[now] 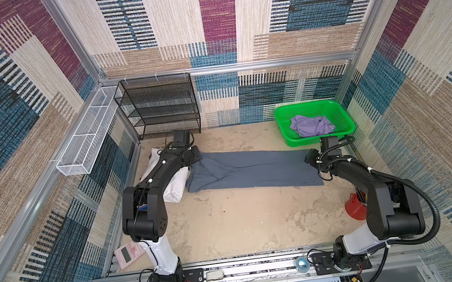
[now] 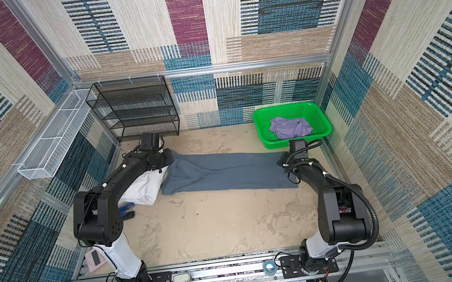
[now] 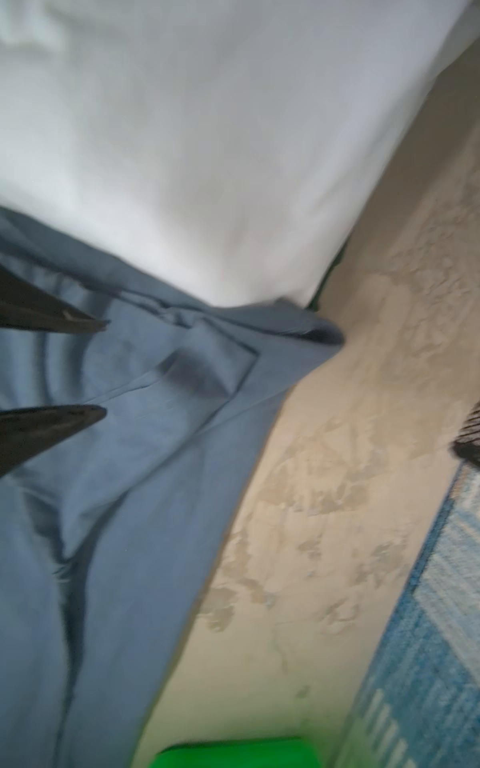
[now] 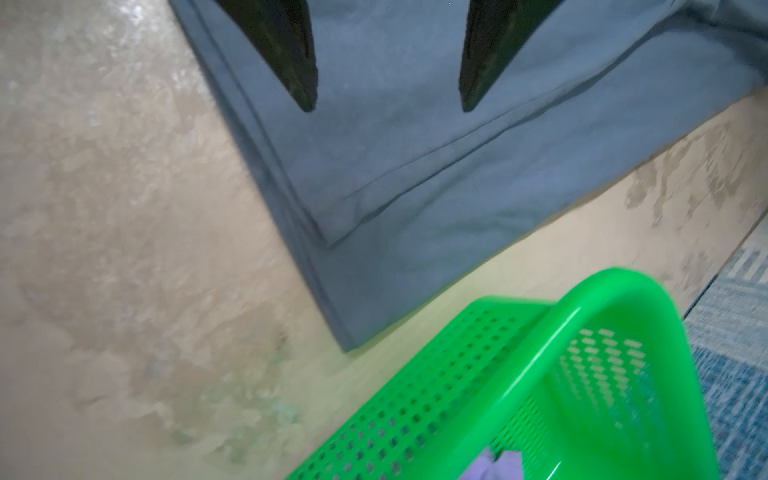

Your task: Fold and stack the t-shirts

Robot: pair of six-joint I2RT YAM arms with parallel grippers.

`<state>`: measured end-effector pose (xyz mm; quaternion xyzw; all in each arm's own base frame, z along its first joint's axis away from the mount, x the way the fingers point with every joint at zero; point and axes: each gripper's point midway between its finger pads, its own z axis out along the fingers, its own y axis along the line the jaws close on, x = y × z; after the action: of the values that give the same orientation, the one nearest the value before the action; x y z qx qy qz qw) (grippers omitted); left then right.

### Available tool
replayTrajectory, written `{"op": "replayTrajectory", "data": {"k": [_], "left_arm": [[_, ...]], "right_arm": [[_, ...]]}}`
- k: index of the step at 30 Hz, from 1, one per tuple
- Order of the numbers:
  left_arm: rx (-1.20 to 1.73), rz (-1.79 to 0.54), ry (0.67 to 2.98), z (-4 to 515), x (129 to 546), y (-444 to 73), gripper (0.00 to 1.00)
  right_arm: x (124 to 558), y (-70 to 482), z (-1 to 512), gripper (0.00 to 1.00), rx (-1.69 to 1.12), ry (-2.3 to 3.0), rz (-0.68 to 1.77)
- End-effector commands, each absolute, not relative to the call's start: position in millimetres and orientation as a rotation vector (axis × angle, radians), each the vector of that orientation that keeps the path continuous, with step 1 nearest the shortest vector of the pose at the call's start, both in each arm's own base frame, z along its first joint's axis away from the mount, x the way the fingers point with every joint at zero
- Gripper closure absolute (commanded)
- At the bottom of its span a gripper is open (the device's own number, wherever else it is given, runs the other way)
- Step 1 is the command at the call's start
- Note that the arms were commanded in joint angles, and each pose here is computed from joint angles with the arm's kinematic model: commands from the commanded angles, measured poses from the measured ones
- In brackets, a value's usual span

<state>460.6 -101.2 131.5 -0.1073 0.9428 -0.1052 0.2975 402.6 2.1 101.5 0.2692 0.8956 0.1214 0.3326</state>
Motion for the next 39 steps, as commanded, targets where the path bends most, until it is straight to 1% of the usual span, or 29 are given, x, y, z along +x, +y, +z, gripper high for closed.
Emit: {"op": "replayTrajectory", "data": {"k": [1,4,10,22,23,27,31,39], "left_arm": [[-0.234,-0.387,2.574,112,434,-135,0.69],[-0.224,-0.408,2.643,88,415,-160,0.69],[-0.259,-0.441,2.681,62,411,-175,0.67],[-0.25,-0.456,2.726,45,407,-195,0.66],[-0.252,-0.46,2.723,45,408,-196,0.67],[-0.254,-0.476,2.698,48,415,-200,0.8],[-0.241,-0.495,2.664,57,423,-204,1.0],[-0.162,-0.511,2.612,76,443,-213,1.0]], "right_arm": [[396,34,99,0.42,0.589,2.398,0.426],[392,57,83,0.41,0.535,2.464,0.496],[381,61,45,0.4,0.545,2.538,0.473],[374,61,29,0.39,0.541,2.577,0.467],[373,61,27,0.39,0.545,2.58,0.463],[372,61,29,0.39,0.537,2.578,0.468],[372,62,29,0.38,0.531,2.58,0.472],[364,60,26,0.38,0.528,2.596,0.457]]}}
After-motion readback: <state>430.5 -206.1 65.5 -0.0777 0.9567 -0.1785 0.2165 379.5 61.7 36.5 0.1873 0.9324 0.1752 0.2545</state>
